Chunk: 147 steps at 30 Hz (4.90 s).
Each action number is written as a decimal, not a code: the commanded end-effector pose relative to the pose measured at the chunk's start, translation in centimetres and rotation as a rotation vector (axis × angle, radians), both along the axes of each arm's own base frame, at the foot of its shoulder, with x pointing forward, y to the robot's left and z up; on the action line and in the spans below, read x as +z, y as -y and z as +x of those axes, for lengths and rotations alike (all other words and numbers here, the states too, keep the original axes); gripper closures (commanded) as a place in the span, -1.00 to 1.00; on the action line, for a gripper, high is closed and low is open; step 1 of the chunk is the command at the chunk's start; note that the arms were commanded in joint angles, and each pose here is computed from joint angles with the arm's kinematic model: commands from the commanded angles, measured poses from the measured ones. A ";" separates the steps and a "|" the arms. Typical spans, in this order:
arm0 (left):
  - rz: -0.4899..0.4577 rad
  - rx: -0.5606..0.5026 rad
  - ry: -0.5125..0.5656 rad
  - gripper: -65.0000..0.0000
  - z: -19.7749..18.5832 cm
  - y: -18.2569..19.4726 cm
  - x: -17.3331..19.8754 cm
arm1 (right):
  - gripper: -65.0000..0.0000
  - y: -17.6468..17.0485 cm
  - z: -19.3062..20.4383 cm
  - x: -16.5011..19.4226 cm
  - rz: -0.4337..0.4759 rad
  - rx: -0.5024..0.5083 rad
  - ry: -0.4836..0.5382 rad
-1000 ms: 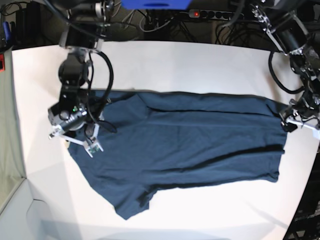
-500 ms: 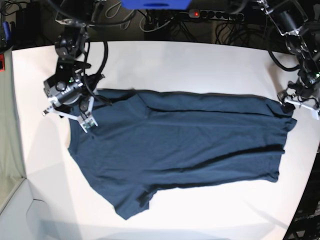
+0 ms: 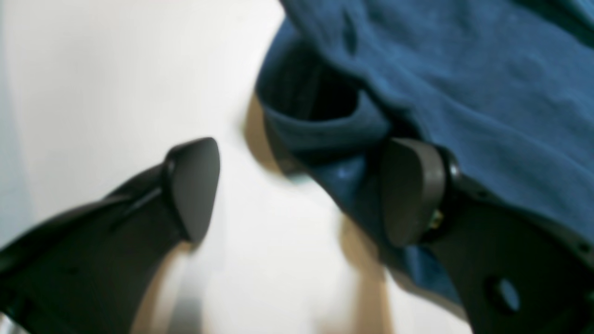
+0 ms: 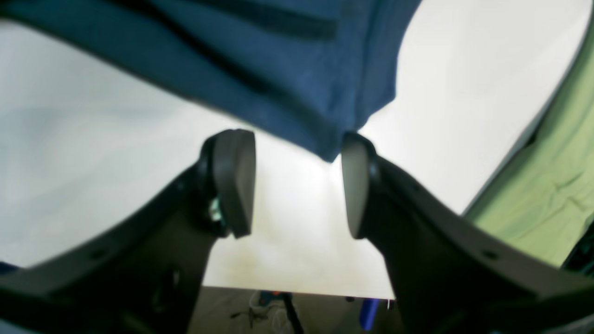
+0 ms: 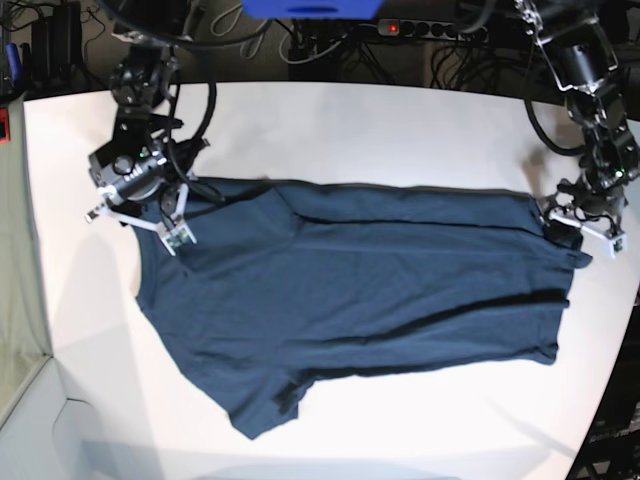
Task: Layout the t-shirt on the table in an organized manner, then fold the t-shirt properly
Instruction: 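Lift the shirt by its shoulders with both grippers and lay it down, then regrasp the shirt edges with both grippers and lift, shaking it flat, then lay the shirt down and release the edges with both grippers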
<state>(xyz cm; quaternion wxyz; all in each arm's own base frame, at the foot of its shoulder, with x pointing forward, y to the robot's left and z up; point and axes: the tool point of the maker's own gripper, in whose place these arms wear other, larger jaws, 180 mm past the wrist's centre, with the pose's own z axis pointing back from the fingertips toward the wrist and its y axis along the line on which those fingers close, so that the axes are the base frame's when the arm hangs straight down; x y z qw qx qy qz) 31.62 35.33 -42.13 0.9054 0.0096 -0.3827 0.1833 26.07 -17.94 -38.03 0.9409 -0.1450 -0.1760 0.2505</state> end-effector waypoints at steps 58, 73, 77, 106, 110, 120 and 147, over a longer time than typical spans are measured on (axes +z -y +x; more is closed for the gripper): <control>0.138 -0.079 0.272 1.00 5.8 0.8 13.4 | 1.00 3.2 10.4 10.9 -0.342 0.213 0.237; 0.135 0.039 0.227 1.00 1.9 -3.0 11.9 | 1.00 3.1 4.7 4.3 -0.206 0.156 0.108; 0.119 0.039 0.155 1.00 -0.4 -2.6 9.1 | 1.00 1.7 2.6 3.1 -0.164 0.174 0.090; 0.112 0.086 -0.046 1.00 -9.0 -3.6 3.1 | 1.00 2.8 -6.3 -1.1 -0.057 0.100 0.007; 0.113 0.087 -0.053 1.00 -9.3 -3.6 3.0 | 1.00 3.1 -6.4 -1.0 -0.061 0.088 0.005; 0.110 0.087 -0.056 1.00 -9.5 -3.6 2.9 | 0.33 5.8 -7.6 -0.9 -0.079 -0.038 -0.012; 0.102 0.082 -0.109 -0.10 -11.6 -3.1 1.7 | -0.35 6.5 -7.1 -0.4 -0.078 -0.078 0.013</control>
